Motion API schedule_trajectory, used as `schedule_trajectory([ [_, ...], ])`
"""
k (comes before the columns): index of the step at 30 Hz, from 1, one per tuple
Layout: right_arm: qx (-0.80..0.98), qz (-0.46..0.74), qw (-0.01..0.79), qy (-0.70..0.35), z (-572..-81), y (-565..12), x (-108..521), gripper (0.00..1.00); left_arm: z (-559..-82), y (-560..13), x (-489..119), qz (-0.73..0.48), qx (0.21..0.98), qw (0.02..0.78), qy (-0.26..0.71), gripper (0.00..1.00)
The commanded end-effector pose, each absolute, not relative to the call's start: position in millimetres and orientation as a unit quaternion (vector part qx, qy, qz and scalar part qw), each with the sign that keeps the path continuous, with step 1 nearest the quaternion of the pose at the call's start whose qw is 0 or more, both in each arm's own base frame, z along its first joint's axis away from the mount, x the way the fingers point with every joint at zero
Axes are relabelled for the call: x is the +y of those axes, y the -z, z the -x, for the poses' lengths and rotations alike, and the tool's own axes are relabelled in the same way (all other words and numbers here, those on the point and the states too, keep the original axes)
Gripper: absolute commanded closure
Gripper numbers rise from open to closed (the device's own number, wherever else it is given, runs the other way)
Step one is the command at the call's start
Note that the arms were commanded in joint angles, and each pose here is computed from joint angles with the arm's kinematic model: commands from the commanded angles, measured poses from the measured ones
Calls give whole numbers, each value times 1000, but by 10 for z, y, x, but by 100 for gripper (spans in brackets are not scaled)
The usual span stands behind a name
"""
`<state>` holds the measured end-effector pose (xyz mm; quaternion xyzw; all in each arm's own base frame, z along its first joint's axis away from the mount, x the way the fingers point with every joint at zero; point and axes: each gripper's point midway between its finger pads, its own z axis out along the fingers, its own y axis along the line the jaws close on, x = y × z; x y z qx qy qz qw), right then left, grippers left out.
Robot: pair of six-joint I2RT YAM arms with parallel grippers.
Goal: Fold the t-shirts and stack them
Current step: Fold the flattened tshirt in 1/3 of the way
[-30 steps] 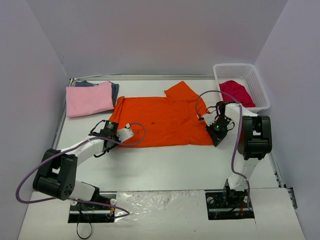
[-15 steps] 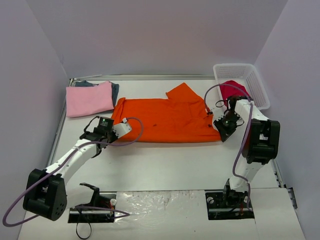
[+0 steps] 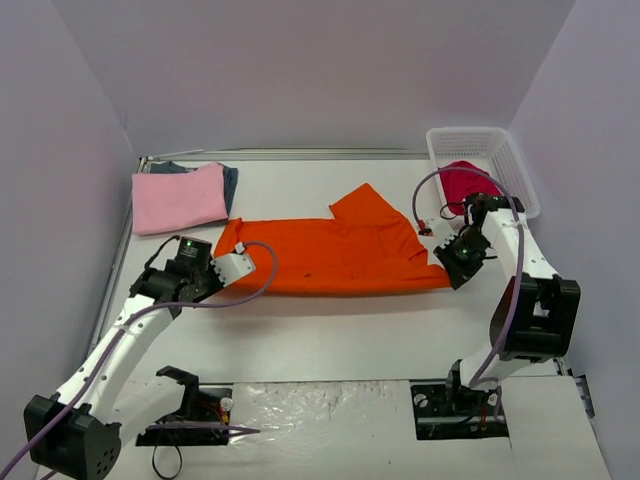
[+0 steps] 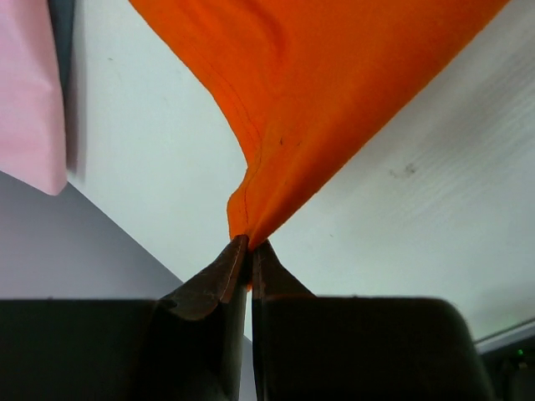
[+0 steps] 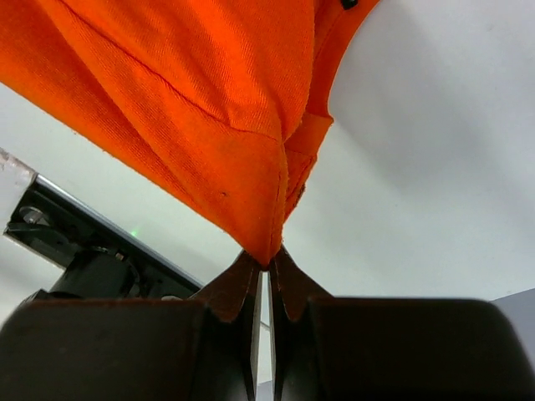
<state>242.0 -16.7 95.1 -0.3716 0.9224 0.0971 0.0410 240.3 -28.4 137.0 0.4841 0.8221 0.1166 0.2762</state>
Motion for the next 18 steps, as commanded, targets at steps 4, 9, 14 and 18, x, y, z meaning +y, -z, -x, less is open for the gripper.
schedule_trajectory([
  [4,915,389,6,-104,-1909,-1115,-197,100,-1994,-1384,-219,-517,822,223,-88,98],
  [9,912,394,-9,-116,-1715,-1106,-175,100,-1752,-1300,-284,-539,819,191,-41,97],
  [14,910,397,-12,-118,-1586,-1112,-164,92,-1571,-1226,-316,-555,818,152,-5,87],
  [18,910,400,-9,-108,-1572,-1128,-188,64,-1442,-1234,-338,-567,814,122,21,74],
])
